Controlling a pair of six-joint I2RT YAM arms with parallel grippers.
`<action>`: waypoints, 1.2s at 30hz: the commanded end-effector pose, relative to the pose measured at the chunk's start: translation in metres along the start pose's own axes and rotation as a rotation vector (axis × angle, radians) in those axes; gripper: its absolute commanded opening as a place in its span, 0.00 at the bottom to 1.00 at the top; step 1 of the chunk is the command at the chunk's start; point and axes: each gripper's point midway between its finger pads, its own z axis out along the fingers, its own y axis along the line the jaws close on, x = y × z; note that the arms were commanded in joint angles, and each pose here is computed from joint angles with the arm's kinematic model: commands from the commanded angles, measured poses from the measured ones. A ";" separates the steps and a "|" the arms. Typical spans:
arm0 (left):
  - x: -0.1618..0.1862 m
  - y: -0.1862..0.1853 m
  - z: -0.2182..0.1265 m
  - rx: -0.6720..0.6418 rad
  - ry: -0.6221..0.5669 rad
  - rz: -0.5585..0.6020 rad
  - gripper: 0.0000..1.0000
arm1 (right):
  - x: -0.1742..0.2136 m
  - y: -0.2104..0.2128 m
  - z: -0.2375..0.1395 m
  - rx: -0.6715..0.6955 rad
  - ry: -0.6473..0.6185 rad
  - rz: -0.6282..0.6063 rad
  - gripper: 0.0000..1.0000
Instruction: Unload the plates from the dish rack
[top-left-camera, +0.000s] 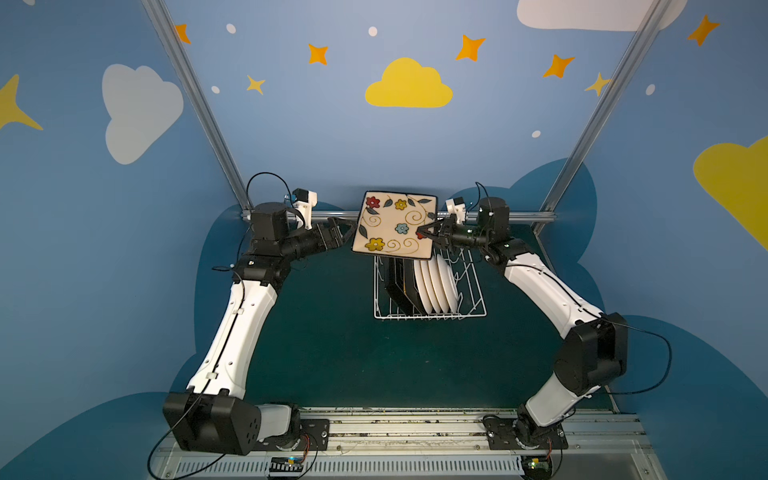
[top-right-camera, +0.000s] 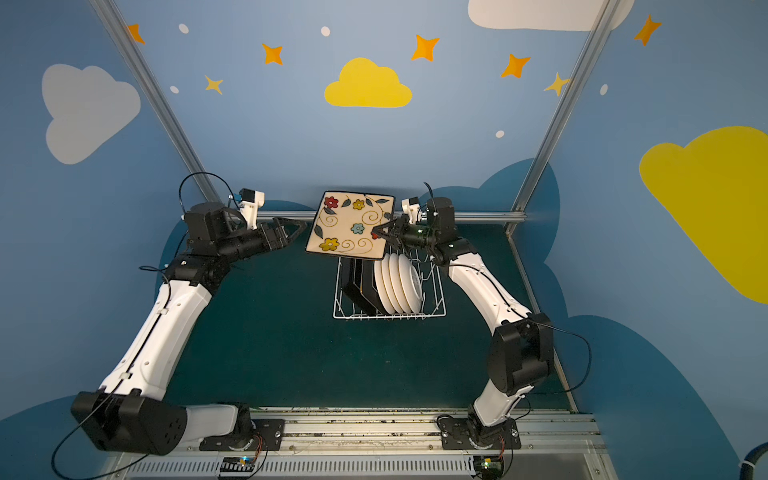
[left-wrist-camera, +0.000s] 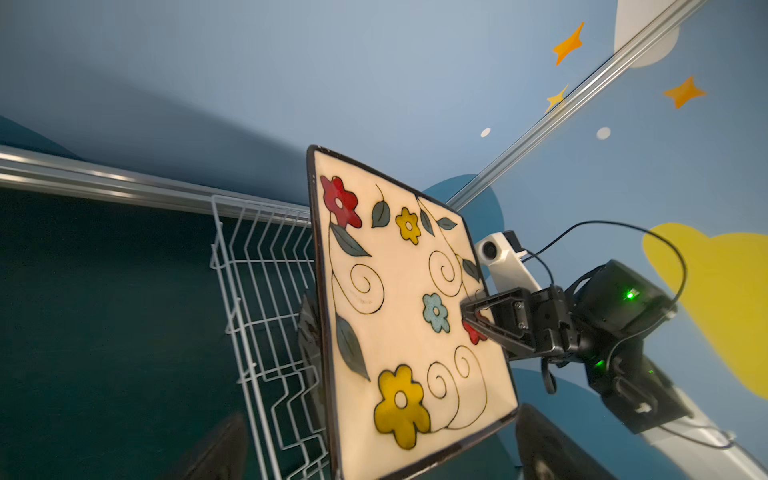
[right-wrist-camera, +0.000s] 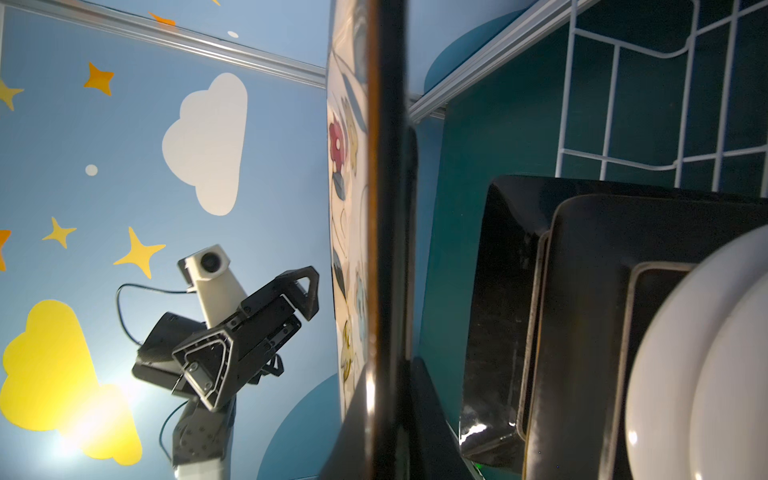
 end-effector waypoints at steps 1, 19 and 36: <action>-0.002 -0.011 0.011 0.125 0.029 -0.114 0.98 | -0.002 0.080 -0.023 -0.207 -0.032 -0.228 0.00; 0.022 -0.005 0.047 0.211 0.164 -0.227 0.86 | 0.014 0.073 -0.004 -0.225 0.056 -0.201 0.00; 0.032 -0.003 0.049 0.212 0.173 -0.247 0.41 | 0.016 0.062 0.005 -0.218 0.077 -0.176 0.00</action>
